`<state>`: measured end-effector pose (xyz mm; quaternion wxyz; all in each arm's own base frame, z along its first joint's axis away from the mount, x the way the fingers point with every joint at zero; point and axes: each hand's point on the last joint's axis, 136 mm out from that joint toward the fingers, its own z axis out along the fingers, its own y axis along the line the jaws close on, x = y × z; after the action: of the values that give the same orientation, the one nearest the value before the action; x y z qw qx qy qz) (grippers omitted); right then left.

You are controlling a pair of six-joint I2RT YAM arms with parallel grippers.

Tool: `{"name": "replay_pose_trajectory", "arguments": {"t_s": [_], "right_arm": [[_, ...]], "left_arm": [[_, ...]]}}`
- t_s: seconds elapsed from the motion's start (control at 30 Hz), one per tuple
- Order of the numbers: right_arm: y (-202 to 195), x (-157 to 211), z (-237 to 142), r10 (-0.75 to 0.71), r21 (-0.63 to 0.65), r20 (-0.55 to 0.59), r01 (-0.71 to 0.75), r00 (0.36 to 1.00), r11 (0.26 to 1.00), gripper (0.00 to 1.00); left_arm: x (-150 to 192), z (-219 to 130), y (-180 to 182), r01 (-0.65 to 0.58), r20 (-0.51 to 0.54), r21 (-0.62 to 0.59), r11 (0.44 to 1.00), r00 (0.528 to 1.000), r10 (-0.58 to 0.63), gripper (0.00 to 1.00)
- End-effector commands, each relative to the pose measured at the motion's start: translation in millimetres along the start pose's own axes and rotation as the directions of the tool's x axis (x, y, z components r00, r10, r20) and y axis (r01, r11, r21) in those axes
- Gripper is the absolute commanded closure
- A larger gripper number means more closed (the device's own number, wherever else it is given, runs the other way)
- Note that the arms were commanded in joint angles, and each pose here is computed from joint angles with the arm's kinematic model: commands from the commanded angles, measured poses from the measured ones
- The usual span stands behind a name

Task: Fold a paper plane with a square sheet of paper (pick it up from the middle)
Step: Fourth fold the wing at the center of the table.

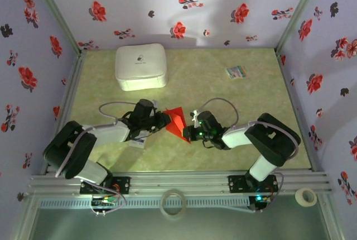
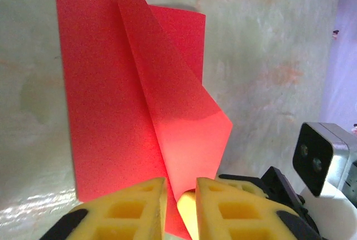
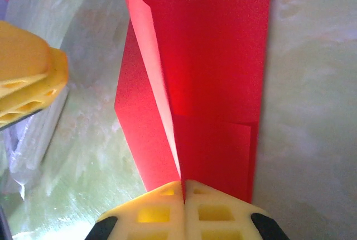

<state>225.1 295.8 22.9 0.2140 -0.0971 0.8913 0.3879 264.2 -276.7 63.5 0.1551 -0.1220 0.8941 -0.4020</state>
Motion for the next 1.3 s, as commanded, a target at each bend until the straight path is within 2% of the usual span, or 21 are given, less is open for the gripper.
{"name": "replay_pose_trajectory", "arguments": {"t_s": [0.0, 0.5, 0.9, 1.27], "right_arm": [[-2.5, 4.0, -0.6, 0.06, -0.021, -0.014, -0.06, 0.998, 0.998, 0.96], [-4.3, -3.0, -0.9, 0.185, -0.086, -0.024, -0.186, 0.982, 0.979, 0.97], [-6.9, -2.3, -2.4, 0.204, -0.081, -0.041, -0.207, 0.978, 0.975, 0.96], [-12.1, -2.9, -5.5, 0.22, -0.07, -0.035, -0.222, 0.975, 0.973, 0.96]], "left_arm": [[1.1, 10.3, -12.0, -0.03, -0.035, 0.021, 0.999, 0.999, 0.031, 0.84], [13.4, 35.7, 12.1, -0.018, -0.089, -0.067, 0.998, 0.996, 0.012, 0.9], [24.8, 43.4, 43.8, 0.002, -0.12, -0.157, 0.988, 0.993, -0.021, 0.92], [23.8, 42.0, 43.8, -0.005, -0.119, -0.168, 0.986, 0.993, -0.015, 0.92]]}}
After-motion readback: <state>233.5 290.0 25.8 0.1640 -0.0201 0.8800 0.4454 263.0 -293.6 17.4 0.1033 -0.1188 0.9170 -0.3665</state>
